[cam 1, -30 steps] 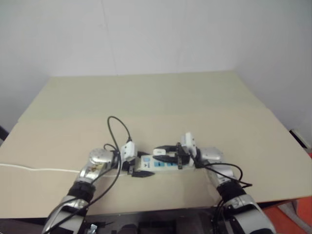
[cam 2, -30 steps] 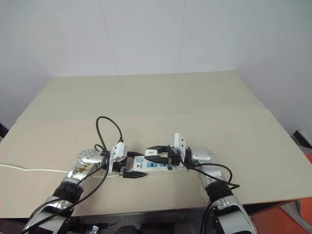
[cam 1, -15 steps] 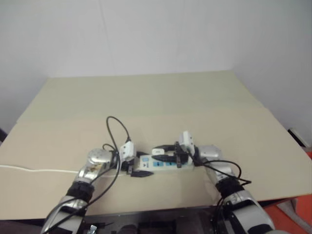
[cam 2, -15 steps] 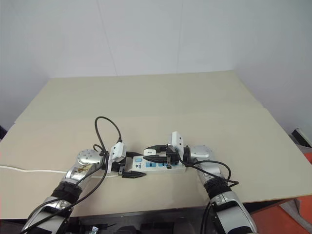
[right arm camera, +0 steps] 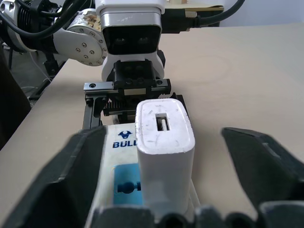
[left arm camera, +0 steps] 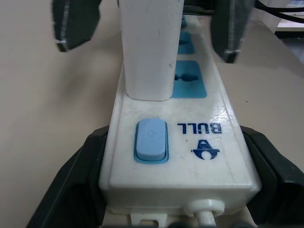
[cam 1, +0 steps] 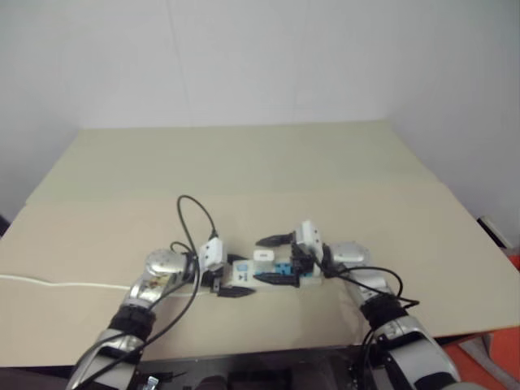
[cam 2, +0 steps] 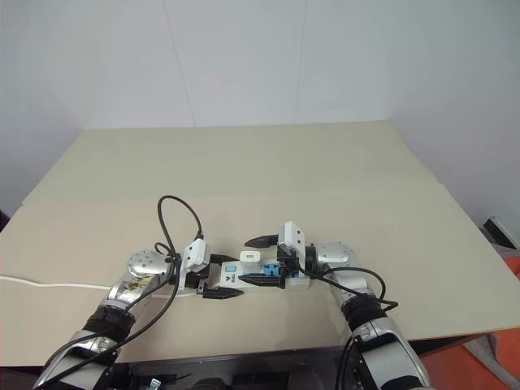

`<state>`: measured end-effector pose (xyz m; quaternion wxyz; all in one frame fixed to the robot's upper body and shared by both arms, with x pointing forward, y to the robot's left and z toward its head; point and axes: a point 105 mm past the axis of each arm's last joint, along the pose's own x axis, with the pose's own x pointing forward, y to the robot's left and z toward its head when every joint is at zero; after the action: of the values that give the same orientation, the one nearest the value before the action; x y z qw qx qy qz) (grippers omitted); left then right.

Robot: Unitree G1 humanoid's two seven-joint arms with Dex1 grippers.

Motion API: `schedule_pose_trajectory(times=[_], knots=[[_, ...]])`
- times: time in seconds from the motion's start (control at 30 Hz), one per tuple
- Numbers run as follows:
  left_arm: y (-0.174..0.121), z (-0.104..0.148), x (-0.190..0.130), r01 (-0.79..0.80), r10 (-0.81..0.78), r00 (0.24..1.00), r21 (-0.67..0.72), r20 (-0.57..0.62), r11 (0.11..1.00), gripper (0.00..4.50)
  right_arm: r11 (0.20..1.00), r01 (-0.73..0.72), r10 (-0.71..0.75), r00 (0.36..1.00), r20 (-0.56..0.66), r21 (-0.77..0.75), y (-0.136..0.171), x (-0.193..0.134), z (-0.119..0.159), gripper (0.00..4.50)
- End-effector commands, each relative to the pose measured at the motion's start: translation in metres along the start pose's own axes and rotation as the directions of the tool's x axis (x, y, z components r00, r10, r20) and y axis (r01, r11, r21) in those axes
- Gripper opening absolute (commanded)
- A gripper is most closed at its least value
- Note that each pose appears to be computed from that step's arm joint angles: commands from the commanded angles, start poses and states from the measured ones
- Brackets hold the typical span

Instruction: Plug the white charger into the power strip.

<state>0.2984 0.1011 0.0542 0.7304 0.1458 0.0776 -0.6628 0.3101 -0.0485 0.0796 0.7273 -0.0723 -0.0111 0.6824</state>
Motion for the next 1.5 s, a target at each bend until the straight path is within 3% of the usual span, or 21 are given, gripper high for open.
schedule_pose_trajectory(times=[0.03, 0.07, 0.1, 0.17, 0.53, 0.7, 0.9, 1.03, 1.5], knots=[[0.0, 0.003, -0.004, 0.017, -0.017, 1.0, 0.019, -0.014, 1.0, 3.31, 0.984, 0.037, -0.005, 0.984, -0.179, 0.172, 0.017, -0.021, -0.054, 4.47], [0.001, 0.004, -0.004, 0.018, -0.018, 1.0, 0.018, -0.013, 1.0, 3.31, 0.986, 0.044, -0.015, 0.984, -0.175, 0.161, 0.015, -0.023, -0.051, 4.47], [0.001, 0.007, -0.004, 0.02, -0.02, 1.0, 0.012, -0.004, 1.0, 4.03, 0.988, 0.054, -0.029, 0.985, -0.171, 0.142, 0.012, -0.025, -0.047, 4.5], [0.003, 0.015, -0.005, 0.018, -0.018, 0.999, 0.012, 0.027, 1.0, 4.47, 0.991, 0.068, -0.051, 0.987, -0.153, 0.112, 0.006, -0.03, -0.035, 4.5], [-0.006, 0.056, -0.037, 0.005, -0.009, 0.992, 0.033, 0.124, 0.999, 4.47, 0.984, 0.173, -0.173, 0.985, 0.012, -0.041, -0.002, -0.076, 0.051, 4.5], [-0.007, 0.078, -0.075, -0.085, 0.081, 0.985, 0.017, 0.153, 0.996, 4.47, 0.958, 0.266, -0.266, 0.964, 0.017, -0.105, 0.006, -0.116, 0.086, 4.5], [-0.016, 0.077, -0.123, -0.238, 0.237, 0.968, -0.002, 0.082, 0.971, 4.47, 0.896, 0.429, -0.443, 0.882, -0.159, -0.115, 0.024, -0.159, 0.084, 4.5], [-0.029, 0.073, -0.138, -0.291, 0.293, 0.955, -0.036, 0.052, 0.956, 4.47, 0.863, 0.494, -0.504, 0.839, -0.202, -0.102, 0.034, -0.176, 0.082, 4.5], [-0.033, 0.072, -0.138, -0.344, 0.347, 0.936, -0.06, 0.056, 0.937, 4.47, 0.84, 0.528, -0.54, 0.798, -0.266, -0.122, 0.029, -0.178, 0.07, 4.5]])
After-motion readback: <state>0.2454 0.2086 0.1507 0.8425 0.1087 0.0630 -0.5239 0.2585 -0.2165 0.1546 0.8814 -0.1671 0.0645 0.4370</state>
